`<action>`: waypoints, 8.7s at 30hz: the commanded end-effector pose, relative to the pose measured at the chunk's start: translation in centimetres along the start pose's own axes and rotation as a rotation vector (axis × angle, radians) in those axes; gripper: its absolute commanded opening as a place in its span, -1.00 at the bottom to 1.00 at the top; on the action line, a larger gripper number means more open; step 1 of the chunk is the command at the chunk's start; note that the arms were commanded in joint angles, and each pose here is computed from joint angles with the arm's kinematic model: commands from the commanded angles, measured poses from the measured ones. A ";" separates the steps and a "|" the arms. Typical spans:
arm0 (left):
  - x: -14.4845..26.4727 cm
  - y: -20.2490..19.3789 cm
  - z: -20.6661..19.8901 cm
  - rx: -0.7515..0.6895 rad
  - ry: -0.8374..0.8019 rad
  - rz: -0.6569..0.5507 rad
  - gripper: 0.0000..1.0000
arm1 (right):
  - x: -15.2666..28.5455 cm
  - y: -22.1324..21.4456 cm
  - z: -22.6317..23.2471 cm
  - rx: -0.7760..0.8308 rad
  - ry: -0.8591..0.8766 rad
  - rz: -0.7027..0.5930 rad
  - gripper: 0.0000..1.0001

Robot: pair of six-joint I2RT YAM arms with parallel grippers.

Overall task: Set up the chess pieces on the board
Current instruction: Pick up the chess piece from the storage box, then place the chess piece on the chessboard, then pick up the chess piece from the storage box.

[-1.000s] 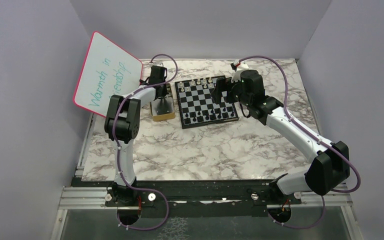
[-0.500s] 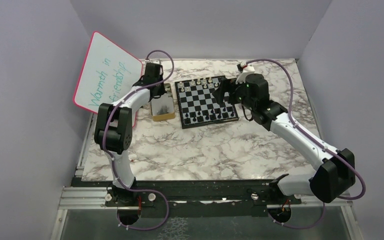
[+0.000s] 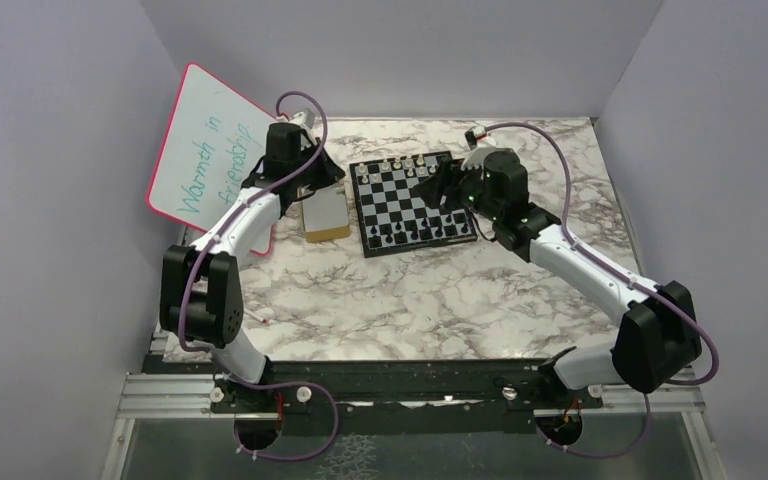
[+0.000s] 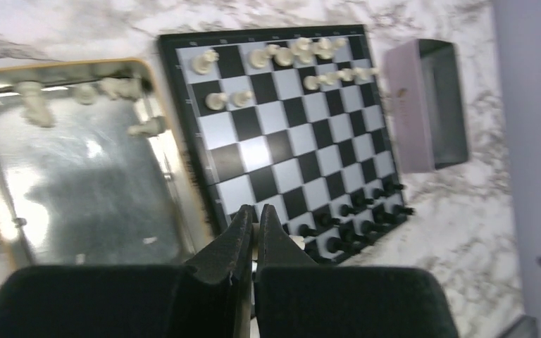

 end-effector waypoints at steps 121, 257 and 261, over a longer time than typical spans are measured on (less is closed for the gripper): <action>11.4 -8.4 1.2 -0.316 -0.121 0.133 0.58 | -14.9 -1.1 -18.2 0.227 -0.413 0.230 -0.72; -4.9 5.4 5.3 -0.224 0.377 -0.222 -0.38 | 5.0 3.3 -4.2 -0.009 0.027 0.006 1.00; -6.6 5.2 6.3 -0.206 0.374 -0.257 -0.38 | 5.9 4.2 -3.6 -0.004 0.039 -0.035 1.00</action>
Point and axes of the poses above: each gripper's point midway between its finger pads, its own x axis back along the fingers, its own z axis along the line the jaws close on, y = z × x, the point moved 3 cm from there along x, back along the fingers, and after that the axes turned 13 degrees about x, right-handed, at the moved point
